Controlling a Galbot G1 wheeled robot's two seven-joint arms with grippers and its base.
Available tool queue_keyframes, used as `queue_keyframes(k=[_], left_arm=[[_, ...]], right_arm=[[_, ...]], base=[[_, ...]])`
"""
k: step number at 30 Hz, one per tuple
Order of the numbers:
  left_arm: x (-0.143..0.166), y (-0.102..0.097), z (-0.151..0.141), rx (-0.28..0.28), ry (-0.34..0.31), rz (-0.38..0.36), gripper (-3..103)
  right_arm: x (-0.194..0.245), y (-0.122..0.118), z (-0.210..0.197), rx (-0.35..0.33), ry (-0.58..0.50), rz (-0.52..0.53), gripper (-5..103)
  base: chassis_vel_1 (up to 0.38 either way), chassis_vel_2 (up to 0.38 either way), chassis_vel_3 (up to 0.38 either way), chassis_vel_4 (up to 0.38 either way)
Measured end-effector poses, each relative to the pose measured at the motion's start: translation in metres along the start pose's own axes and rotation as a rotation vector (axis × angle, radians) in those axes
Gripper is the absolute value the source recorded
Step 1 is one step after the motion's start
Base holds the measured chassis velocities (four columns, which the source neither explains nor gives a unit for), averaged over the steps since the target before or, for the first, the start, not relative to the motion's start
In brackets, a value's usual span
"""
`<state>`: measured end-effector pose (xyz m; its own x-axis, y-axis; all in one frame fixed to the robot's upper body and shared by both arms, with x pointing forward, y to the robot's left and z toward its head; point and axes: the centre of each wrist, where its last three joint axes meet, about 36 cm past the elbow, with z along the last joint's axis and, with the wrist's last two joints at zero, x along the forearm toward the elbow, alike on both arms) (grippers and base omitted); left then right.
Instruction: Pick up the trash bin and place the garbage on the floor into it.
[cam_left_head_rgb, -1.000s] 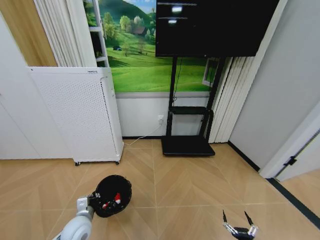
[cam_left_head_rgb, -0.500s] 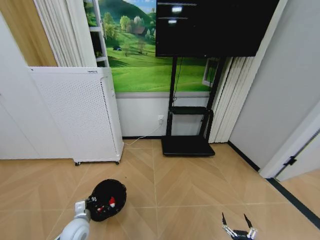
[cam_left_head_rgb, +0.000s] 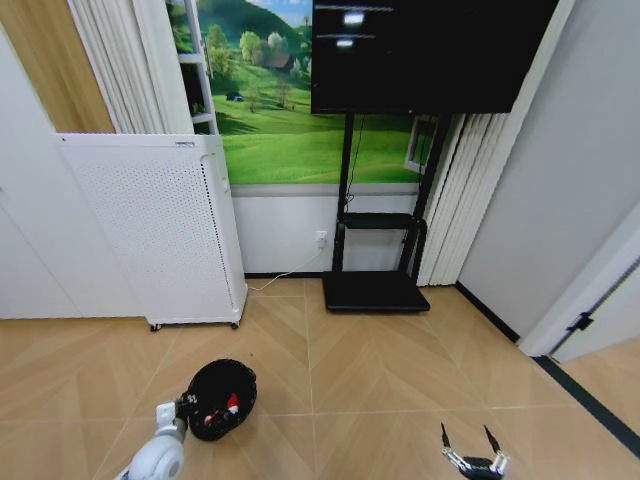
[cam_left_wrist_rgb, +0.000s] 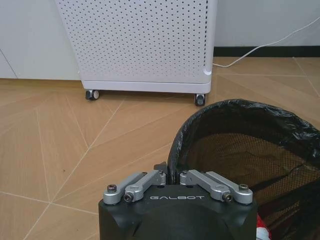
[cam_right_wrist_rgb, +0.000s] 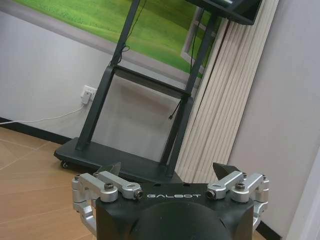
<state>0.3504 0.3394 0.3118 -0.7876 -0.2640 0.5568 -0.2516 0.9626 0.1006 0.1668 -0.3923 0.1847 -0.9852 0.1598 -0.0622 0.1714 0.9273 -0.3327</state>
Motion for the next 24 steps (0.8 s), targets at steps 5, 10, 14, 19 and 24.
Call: queue_keyframes(k=[5, 10, 14, 19, 24], left_arm=[[-0.001, 0.001, 0.003, 0.0, 0.005, -0.004, 7], [0.0, 0.007, 0.009, 0.001, 0.021, -0.028, 7], [0.005, 0.005, 0.006, 0.011, 0.028, -0.038, 7], [0.006, 0.006, 0.006, 0.014, 0.026, -0.042, 7], [0.011, 0.005, 0.009, 0.023, 0.032, -0.044, 7]], right_arm=[[-0.004, 0.0, 0.001, 0.001, -0.001, 0.001, 100], [-0.007, 0.002, 0.002, -0.001, 0.004, 0.006, 100], [0.002, 0.009, 0.005, -0.006, 0.024, 0.011, 100], [0.006, 0.005, 0.008, 0.002, 0.027, 0.018, 100], [0.006, 0.0, 0.011, 0.012, 0.028, 0.036, 100]], base=[[0.0, 0.0, 0.0, 0.0], [0.0, 0.0, 0.0, 0.0], [0.0, 0.0, 0.0, 0.0], [0.0, 0.0, 0.0, 0.0], [0.0, 0.0, 0.0, 0.0]])
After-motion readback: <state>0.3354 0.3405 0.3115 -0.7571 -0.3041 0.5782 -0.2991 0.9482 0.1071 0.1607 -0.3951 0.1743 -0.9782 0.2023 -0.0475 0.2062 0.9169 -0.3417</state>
